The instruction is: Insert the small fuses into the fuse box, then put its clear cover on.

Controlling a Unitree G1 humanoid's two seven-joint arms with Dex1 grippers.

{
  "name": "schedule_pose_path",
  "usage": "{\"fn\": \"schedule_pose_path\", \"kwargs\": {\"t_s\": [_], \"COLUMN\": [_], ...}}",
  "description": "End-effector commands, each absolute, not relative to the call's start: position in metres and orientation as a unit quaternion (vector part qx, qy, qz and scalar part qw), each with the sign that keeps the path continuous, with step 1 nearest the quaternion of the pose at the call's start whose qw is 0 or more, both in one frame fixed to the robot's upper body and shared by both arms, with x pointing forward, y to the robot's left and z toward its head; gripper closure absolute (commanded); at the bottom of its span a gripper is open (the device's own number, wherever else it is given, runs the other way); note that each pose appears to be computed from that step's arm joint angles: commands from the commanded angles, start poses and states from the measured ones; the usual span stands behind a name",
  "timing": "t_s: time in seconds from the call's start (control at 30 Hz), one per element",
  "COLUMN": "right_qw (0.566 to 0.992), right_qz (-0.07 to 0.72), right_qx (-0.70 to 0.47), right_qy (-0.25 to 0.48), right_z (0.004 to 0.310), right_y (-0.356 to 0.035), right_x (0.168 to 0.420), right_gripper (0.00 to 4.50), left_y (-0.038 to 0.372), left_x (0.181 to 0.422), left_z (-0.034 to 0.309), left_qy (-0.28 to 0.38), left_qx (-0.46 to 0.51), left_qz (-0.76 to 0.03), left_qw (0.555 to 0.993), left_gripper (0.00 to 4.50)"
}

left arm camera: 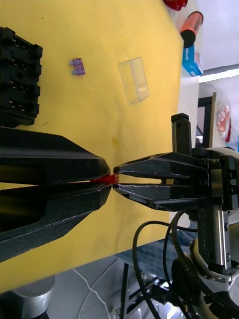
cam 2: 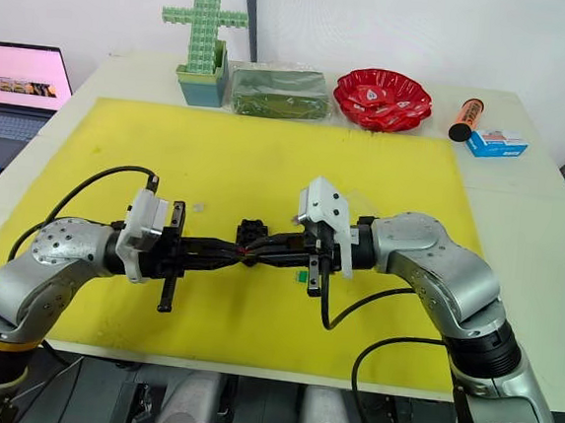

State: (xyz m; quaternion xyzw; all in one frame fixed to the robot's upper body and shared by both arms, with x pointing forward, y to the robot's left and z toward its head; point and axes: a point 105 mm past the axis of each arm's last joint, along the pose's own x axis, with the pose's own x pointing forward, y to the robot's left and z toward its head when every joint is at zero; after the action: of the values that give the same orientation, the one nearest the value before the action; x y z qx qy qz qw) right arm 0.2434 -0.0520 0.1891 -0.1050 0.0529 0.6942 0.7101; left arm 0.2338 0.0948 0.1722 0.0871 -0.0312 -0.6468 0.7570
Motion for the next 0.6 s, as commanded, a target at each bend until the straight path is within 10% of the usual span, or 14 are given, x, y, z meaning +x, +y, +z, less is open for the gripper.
{"fn": "schedule_pose_path", "kwargs": {"t_s": [0.03,0.33,0.6], "right_qw": [0.696,0.698,0.726], "right_qz": [0.707,0.701,0.652], "right_qx": [-0.123,-0.147,-0.214], "right_qy": [0.025,0.022,0.035], "right_z": [0.202,0.198,0.185], "right_y": [-0.048,-0.043,-0.032], "right_x": [0.235,0.236,0.257], "right_gripper": [4.50,4.50,4.50], "left_y": [0.099,0.140,0.154], "left_x": [0.233,0.224,0.231], "left_z": [0.174,0.159,0.143], "left_qy": [-0.040,-0.013,-0.078], "left_qx": [0.099,0.112,0.102], "left_qz": [-0.637,-0.577,-0.494], "left_qw": [0.763,0.809,0.860], "left_gripper": [3.21,0.02,0.02]}}
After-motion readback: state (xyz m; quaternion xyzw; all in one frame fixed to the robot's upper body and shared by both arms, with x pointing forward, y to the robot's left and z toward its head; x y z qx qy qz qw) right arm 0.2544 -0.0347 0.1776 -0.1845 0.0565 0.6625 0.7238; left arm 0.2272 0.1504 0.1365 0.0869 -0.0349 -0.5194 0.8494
